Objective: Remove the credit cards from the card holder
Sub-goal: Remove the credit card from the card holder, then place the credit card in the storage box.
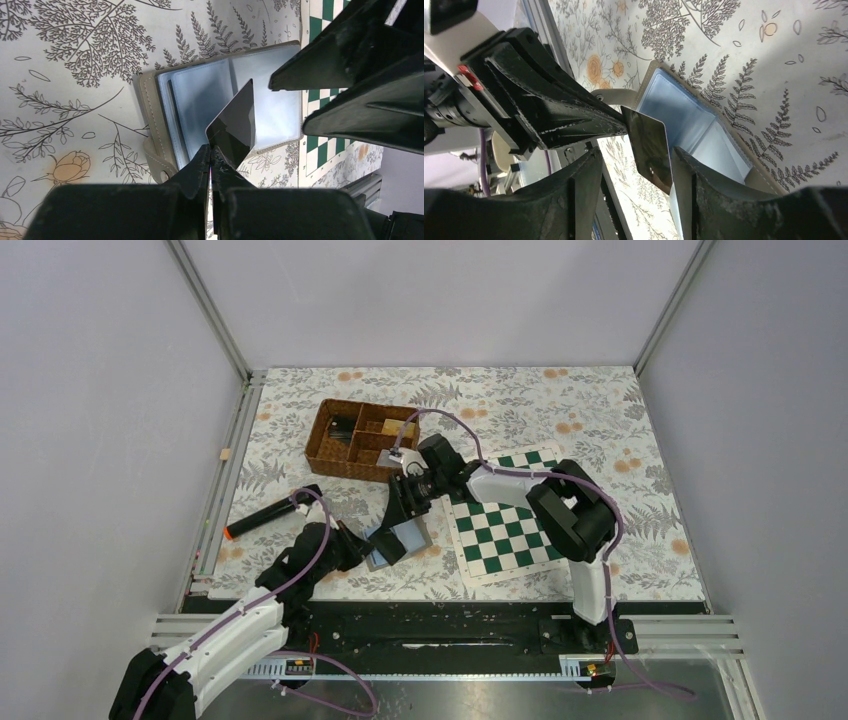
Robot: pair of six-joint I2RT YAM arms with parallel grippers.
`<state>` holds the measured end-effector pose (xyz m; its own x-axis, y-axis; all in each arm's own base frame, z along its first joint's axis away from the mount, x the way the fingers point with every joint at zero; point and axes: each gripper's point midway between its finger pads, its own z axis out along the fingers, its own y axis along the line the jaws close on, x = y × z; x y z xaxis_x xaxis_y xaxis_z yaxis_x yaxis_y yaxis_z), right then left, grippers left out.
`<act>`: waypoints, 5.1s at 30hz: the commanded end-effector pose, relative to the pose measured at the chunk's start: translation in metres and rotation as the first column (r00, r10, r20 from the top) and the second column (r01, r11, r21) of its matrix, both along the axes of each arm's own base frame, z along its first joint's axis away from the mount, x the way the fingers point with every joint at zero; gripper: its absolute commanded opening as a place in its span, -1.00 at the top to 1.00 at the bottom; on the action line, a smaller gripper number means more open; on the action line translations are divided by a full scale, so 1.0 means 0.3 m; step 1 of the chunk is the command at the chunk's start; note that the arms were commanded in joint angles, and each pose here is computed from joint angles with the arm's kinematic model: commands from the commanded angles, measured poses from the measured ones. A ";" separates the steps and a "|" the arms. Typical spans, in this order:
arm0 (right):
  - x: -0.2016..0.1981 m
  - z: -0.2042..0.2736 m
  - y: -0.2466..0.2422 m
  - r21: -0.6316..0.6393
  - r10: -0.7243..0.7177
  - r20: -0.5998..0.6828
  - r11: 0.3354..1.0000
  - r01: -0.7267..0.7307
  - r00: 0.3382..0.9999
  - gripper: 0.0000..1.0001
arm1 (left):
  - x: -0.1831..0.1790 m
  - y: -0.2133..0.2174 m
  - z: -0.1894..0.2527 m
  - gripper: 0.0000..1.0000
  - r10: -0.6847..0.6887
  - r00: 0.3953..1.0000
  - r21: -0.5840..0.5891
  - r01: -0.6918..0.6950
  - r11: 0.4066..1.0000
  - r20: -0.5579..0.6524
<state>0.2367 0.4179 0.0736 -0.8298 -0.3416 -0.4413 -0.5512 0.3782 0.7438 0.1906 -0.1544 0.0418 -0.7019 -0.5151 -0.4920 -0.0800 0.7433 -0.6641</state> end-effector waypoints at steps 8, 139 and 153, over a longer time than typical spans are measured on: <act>-0.012 -0.034 0.043 0.018 0.150 0.015 0.989 -0.150 0.989 -0.06 | 0.038 -0.040 0.077 1.00 -0.039 0.997 -0.036 0.041 0.998 0.071; -0.245 0.643 -0.328 0.334 0.004 0.243 0.938 -0.087 0.970 -0.32 | -0.173 -0.296 0.699 1.00 -0.573 0.653 -0.158 0.716 0.680 0.495; -0.256 0.592 -0.287 0.389 0.078 0.139 0.913 -0.127 0.987 0.89 | -0.184 -0.315 0.701 1.00 -0.599 0.629 -0.180 0.749 0.637 0.496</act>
